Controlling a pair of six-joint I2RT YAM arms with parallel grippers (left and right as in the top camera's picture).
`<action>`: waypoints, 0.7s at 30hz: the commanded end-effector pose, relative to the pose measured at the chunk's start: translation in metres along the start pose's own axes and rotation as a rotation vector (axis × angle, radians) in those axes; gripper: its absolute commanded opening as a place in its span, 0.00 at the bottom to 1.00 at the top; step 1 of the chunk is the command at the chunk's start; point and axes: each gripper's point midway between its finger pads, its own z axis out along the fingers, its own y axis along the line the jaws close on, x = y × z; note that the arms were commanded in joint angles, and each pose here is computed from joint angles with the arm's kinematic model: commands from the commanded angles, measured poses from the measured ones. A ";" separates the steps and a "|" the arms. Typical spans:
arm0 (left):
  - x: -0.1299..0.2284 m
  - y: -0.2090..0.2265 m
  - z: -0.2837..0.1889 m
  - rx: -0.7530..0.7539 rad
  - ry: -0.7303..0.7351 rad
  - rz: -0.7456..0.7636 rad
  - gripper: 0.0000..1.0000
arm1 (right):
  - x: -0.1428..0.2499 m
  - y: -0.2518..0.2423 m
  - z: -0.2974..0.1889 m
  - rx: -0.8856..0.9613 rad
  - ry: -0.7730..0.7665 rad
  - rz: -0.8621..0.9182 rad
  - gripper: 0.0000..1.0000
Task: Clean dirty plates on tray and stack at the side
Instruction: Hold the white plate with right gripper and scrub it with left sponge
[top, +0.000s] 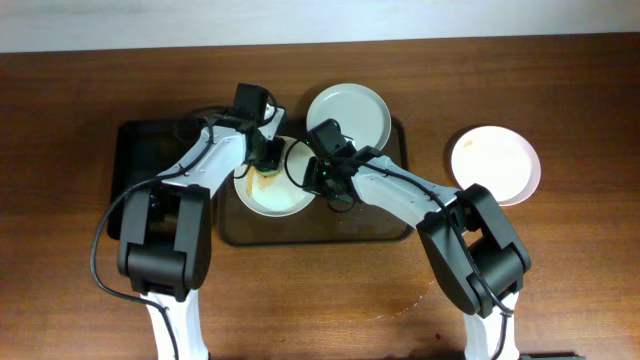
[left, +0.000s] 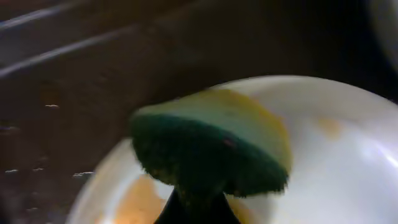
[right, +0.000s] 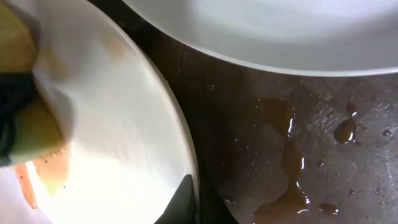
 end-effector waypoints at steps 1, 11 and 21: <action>0.045 0.050 0.020 -0.286 0.160 -0.074 0.01 | 0.003 -0.007 0.008 0.023 0.012 0.007 0.04; 0.085 -0.052 0.006 0.298 0.342 -0.086 0.01 | 0.003 -0.007 0.008 0.020 0.010 0.006 0.04; 0.016 0.064 0.022 -0.107 0.030 -0.212 0.01 | 0.003 -0.007 0.008 0.020 0.010 0.006 0.04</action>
